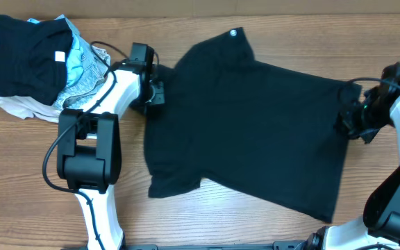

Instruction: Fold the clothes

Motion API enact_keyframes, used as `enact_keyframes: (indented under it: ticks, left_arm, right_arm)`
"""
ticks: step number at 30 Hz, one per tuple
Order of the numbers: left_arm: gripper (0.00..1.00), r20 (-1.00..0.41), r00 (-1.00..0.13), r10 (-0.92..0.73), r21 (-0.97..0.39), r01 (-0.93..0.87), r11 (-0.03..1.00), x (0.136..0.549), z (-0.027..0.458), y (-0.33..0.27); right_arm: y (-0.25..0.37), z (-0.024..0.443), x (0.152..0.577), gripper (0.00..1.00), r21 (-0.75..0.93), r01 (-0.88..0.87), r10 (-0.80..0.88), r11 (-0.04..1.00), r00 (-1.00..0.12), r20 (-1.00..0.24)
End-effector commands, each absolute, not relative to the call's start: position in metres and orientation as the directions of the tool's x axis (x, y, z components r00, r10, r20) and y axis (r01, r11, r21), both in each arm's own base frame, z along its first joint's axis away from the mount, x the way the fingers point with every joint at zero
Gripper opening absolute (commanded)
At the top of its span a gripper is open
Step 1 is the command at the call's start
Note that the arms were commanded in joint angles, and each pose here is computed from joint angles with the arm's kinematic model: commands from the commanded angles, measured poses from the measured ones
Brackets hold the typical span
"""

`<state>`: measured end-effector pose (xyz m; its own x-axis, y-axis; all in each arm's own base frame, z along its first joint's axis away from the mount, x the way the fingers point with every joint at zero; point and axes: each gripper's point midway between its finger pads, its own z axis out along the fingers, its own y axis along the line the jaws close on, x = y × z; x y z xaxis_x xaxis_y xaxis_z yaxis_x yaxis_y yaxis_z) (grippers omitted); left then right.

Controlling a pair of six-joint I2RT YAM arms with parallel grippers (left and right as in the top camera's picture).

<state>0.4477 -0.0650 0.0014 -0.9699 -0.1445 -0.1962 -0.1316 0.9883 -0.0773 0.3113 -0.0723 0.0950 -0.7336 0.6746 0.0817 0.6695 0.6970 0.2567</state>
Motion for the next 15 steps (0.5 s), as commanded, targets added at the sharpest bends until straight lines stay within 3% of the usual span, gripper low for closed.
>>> enact_keyframes:
  ticks: [1,3,7,9,11,13,15]
  left_arm:
    - [0.04,-0.147,-0.902,-0.405,0.091,-0.42,0.903,0.423,-0.025,0.017]
    - [0.04,-0.12,-0.891,-0.438,0.049,-0.447,0.893,0.421,-0.026,0.022]
    - [0.04,-0.088,-0.877,-0.473,0.015,-0.476,0.879,0.417,-0.027,0.03]
    - [0.04,-0.08,-0.876,-0.475,0.015,-0.478,0.878,0.415,-0.027,0.032]
    - [0.04,-0.077,-0.885,-0.46,0.017,-0.462,0.887,0.414,-0.027,0.031]
    - [0.04,-0.078,-0.89,-0.45,0.016,-0.452,0.892,0.415,-0.026,0.031]
    - [0.04,-0.071,-0.901,-0.429,-0.005,-0.429,0.903,0.419,-0.02,0.027]
  right_arm:
    - [-0.068,0.059,0.279,0.16,0.172,0.7,0.679,0.694,-0.715,0.167]
    - [-0.063,0.042,0.265,0.25,0.151,0.706,0.677,0.692,-0.707,0.204]
    - [-0.054,0.017,0.246,0.34,0.139,0.707,0.671,0.693,-0.703,0.234]
    - [-0.047,0.007,0.237,0.57,0.137,0.705,0.662,0.696,-0.704,0.256]
    - [-0.04,0.0,0.228,0.7,0.133,0.701,0.653,0.7,-0.705,0.278]
    - [-0.029,-0.007,0.224,0.7,0.166,0.682,0.626,0.712,-0.724,0.29]
    - [-0.014,-0.018,0.223,0.58,0.216,0.664,0.602,0.716,-0.743,0.291]
